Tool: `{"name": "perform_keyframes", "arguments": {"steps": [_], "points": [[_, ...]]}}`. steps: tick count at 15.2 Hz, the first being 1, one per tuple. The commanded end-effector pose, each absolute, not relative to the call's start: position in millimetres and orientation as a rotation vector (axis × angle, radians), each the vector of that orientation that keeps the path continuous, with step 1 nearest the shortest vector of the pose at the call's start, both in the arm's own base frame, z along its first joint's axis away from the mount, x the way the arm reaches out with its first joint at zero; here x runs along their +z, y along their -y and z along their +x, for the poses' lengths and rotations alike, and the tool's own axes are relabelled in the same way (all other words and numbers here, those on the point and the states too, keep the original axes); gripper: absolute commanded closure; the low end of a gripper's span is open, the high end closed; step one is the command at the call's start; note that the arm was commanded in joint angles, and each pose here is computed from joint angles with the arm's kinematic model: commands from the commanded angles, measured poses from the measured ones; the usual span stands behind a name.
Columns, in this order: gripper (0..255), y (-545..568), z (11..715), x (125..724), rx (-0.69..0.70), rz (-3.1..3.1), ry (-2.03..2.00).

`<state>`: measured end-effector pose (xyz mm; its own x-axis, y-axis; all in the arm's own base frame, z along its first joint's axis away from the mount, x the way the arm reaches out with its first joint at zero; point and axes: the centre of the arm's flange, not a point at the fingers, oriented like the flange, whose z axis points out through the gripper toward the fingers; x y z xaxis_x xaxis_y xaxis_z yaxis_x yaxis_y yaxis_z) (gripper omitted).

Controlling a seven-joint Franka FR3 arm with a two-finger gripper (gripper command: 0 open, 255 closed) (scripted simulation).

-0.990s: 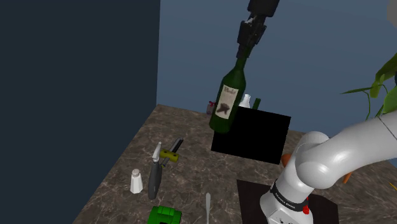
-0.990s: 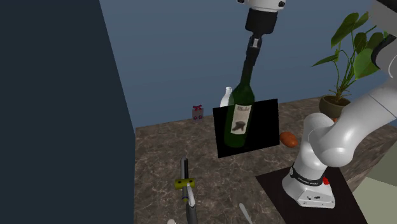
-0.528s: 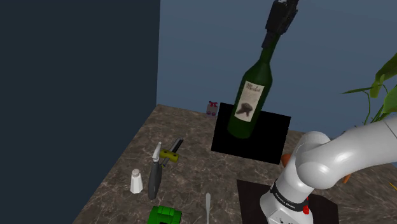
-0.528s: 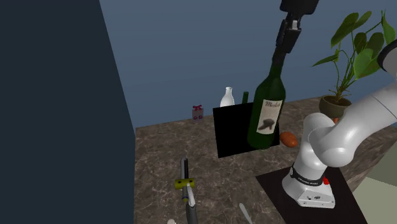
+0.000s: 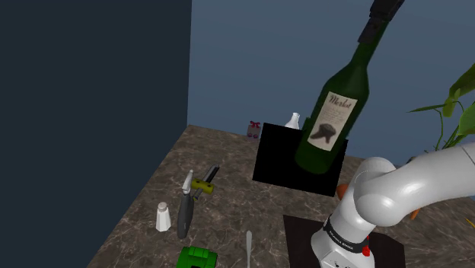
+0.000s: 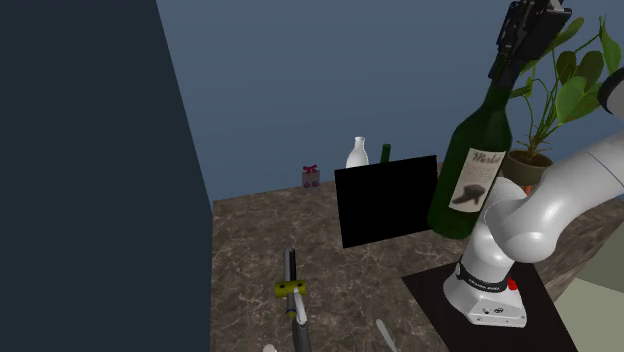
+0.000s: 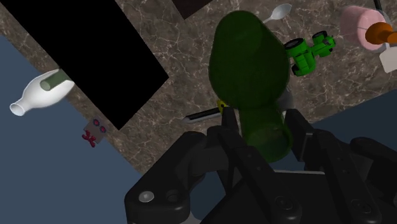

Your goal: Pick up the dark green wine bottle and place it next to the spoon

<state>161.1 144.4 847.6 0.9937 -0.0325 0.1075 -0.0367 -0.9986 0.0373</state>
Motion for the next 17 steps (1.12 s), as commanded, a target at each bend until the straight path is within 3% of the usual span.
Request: {"name": "perform_keyframes", "arguments": {"steps": [1,17], "points": [[255,-146.4,155.2,844.3,0.164,3.097,0.054],[255,-146.4,155.2,759.8,0.164,3.097,0.054]]}}
